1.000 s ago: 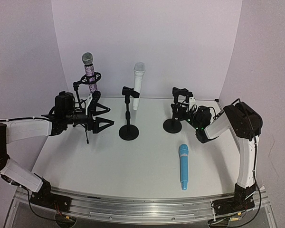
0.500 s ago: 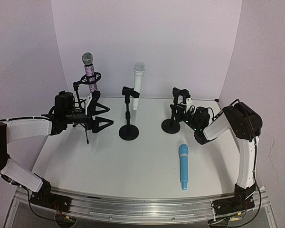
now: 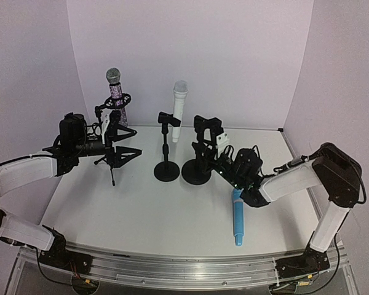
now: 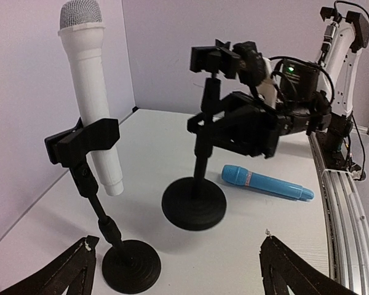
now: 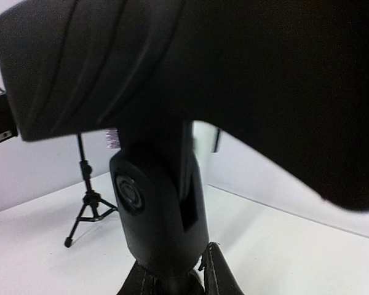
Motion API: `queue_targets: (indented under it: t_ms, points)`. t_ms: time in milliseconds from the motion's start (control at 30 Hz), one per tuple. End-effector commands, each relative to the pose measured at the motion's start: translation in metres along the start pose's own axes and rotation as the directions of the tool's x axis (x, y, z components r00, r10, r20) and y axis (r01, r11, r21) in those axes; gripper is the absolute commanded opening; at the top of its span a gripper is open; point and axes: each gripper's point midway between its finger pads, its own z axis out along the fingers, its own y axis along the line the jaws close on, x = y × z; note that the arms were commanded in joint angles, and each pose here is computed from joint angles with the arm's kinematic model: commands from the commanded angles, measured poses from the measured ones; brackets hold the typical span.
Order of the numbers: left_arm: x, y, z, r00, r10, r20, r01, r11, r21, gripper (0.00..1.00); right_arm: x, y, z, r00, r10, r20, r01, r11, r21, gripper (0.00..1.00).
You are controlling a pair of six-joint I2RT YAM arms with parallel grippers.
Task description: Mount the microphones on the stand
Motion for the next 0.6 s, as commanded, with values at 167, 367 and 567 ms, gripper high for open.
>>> queue_targets:
  t_ms: [167, 367, 567]
  points:
    - [-0.018, -0.018, -0.013, 0.997, 0.061, 0.047, -0.063, 0.997, 0.036, 0.93, -0.018, 0.097, -0.027, 0.998, -0.004, 0.06, 0.003, 1.0, 0.015, 0.0]
    - [-0.018, -0.022, -0.013, 0.997, 0.055, 0.054, -0.058, 0.996, 0.063, 0.93, 0.009, 0.121, -0.023, 0.993, 0.104, 0.051, -0.105, 0.994, 0.007, 0.0]
    - [-0.017, -0.024, -0.013, 0.997, 0.052, 0.054, -0.056, 0.996, 0.068, 0.93, 0.039, 0.13, -0.015, 0.991, 0.13, 0.022, -0.13, 0.991, 0.037, 0.0]
